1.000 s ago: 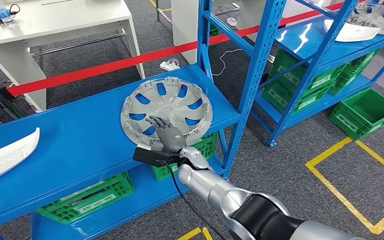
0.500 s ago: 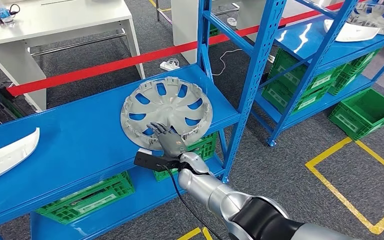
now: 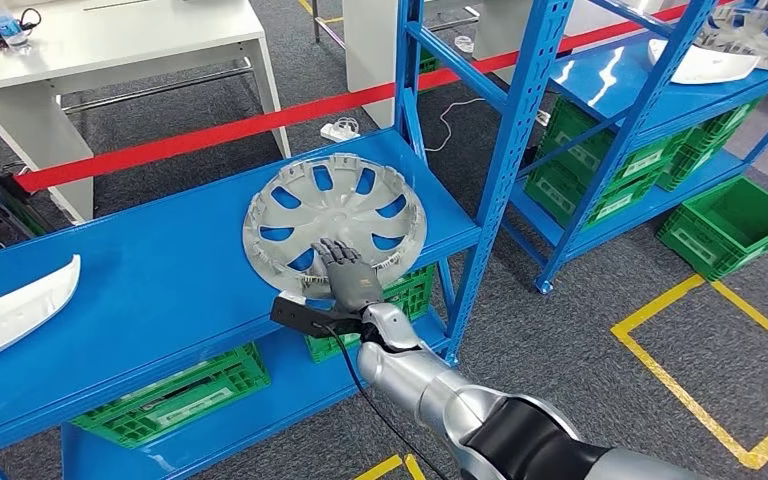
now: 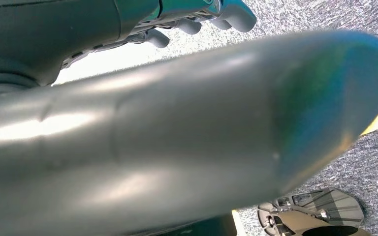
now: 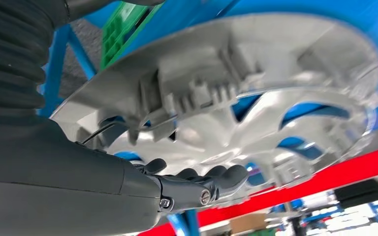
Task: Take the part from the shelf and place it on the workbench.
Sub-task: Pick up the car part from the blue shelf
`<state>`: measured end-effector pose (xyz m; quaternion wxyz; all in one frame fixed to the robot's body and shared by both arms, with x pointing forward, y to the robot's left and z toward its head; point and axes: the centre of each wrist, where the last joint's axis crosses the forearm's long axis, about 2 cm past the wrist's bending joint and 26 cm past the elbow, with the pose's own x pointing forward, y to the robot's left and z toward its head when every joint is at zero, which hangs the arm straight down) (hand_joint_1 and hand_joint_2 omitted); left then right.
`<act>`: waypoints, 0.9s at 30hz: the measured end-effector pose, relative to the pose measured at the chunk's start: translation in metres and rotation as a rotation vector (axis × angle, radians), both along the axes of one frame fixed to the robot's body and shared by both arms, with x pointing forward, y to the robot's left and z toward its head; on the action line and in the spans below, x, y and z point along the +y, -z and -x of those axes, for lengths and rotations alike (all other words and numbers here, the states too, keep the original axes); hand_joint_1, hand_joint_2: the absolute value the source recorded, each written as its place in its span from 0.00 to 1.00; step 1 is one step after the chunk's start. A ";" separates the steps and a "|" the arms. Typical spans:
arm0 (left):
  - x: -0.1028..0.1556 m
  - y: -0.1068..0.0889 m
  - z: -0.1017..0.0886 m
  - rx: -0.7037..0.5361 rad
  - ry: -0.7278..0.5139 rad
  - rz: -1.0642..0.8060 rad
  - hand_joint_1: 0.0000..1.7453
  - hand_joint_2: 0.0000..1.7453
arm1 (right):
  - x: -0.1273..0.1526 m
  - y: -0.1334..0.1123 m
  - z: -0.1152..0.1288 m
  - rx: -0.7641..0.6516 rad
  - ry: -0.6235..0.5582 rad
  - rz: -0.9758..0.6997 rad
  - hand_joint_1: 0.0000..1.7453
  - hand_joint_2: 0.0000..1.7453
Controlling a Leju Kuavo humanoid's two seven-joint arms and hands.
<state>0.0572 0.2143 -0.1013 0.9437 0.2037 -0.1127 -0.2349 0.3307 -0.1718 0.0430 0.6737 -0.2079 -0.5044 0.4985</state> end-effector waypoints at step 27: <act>0.000 0.000 0.000 -0.006 0.012 -0.020 0.00 0.00 | -0.023 0.001 -0.002 0.040 0.001 0.027 1.00 1.00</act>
